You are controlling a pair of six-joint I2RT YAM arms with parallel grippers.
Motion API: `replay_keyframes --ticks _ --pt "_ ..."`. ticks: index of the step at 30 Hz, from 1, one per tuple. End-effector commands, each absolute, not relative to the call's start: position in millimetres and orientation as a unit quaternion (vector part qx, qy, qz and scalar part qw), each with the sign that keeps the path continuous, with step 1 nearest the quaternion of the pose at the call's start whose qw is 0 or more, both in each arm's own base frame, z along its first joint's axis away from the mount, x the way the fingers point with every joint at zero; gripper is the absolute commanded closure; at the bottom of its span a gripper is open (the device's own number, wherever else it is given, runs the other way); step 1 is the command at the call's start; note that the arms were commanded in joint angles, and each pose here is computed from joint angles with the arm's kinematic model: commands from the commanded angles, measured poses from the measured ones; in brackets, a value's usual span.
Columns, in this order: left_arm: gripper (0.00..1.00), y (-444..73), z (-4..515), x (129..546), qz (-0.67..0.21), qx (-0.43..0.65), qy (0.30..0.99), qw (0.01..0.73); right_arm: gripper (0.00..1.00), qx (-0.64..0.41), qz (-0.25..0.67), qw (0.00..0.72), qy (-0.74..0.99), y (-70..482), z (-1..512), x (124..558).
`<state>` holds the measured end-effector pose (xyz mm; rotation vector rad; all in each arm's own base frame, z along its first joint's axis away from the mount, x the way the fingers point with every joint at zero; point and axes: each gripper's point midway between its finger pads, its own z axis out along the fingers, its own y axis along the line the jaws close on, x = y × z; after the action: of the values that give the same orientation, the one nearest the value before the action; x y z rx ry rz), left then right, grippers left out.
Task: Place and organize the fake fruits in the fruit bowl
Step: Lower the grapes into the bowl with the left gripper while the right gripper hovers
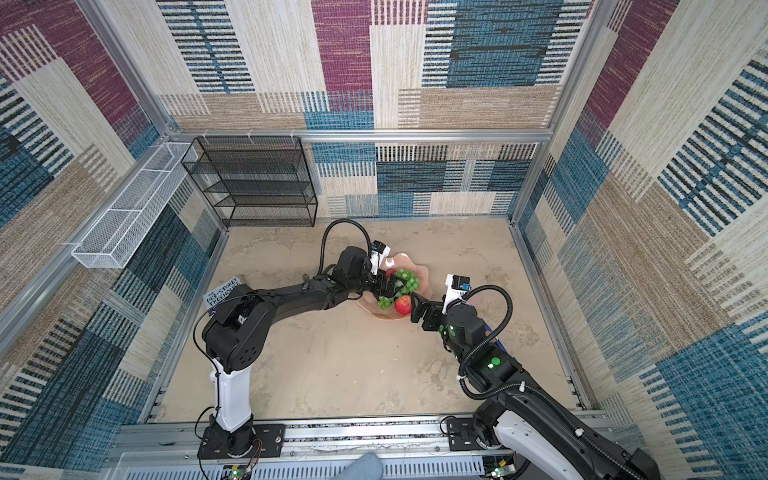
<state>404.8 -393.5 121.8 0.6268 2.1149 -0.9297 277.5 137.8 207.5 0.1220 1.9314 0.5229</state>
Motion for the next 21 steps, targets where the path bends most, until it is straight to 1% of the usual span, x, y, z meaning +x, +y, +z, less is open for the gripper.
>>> replay_keyframes --ticks 1,11,15,21 --pt "0.01 -405.4 143.4 398.1 -0.407 0.254 0.795 0.37 0.01 0.034 0.216 0.536 0.816 144.2 209.7 287.2" --pt "0.01 -402.2 149.5 396.0 -0.417 0.258 0.789 0.37 0.0 0.005 0.242 0.517 0.821 155.2 199.4 316.7" --pt "0.01 -400.5 148.8 397.7 -0.416 0.256 0.79 0.37 0.0 -0.011 0.251 0.506 0.825 163.7 193.5 320.5" --pt "0.01 -400.6 149.1 398.9 -0.422 0.253 0.789 0.369 0.0 -0.011 0.252 0.483 0.838 168.7 171.6 323.1"
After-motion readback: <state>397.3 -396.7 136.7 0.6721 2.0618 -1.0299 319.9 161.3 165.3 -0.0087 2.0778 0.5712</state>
